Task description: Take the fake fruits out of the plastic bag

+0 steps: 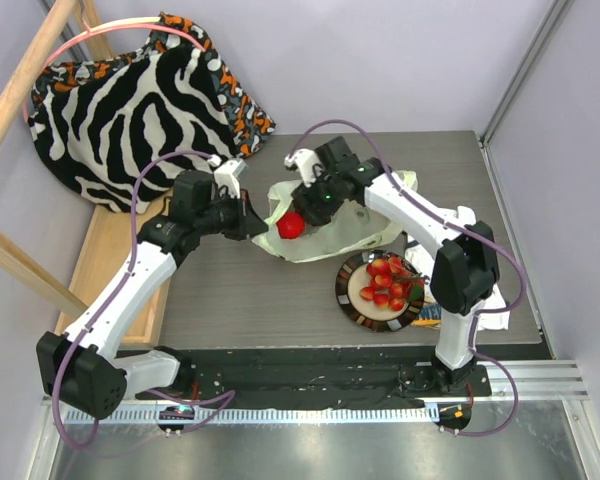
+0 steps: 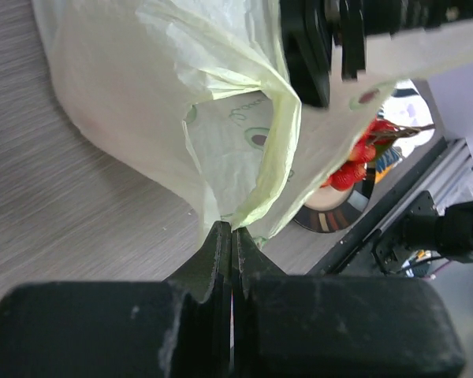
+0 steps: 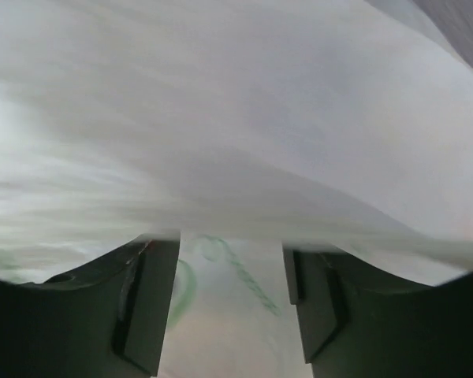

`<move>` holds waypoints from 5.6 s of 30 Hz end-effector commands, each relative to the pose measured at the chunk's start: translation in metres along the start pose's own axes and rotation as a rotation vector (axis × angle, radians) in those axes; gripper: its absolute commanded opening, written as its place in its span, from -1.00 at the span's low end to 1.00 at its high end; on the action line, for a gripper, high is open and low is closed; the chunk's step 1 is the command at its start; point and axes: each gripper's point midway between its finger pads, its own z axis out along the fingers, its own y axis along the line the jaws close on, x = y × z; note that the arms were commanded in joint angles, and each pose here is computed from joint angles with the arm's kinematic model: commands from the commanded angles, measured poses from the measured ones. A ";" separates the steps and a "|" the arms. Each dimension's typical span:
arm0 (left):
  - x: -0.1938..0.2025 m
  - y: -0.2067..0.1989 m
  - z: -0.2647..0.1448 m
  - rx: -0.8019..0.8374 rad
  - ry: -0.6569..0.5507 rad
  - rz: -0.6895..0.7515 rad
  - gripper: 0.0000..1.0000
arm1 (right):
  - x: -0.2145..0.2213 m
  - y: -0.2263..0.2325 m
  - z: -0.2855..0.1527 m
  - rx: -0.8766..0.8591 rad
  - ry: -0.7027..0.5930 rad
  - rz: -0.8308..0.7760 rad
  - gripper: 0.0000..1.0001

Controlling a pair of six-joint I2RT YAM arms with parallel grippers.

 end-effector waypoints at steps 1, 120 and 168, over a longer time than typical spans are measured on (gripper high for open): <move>-0.005 0.007 -0.006 -0.058 -0.033 -0.035 -1.00 | -0.030 0.038 0.013 -0.125 -0.061 0.021 0.35; -0.036 -0.049 -0.041 0.246 -0.087 0.079 -1.00 | 0.010 -0.086 0.013 0.452 0.144 -0.035 -0.26; -0.012 -0.034 0.036 0.148 0.081 0.080 -1.00 | -0.033 -0.142 0.116 0.323 -0.039 0.186 0.17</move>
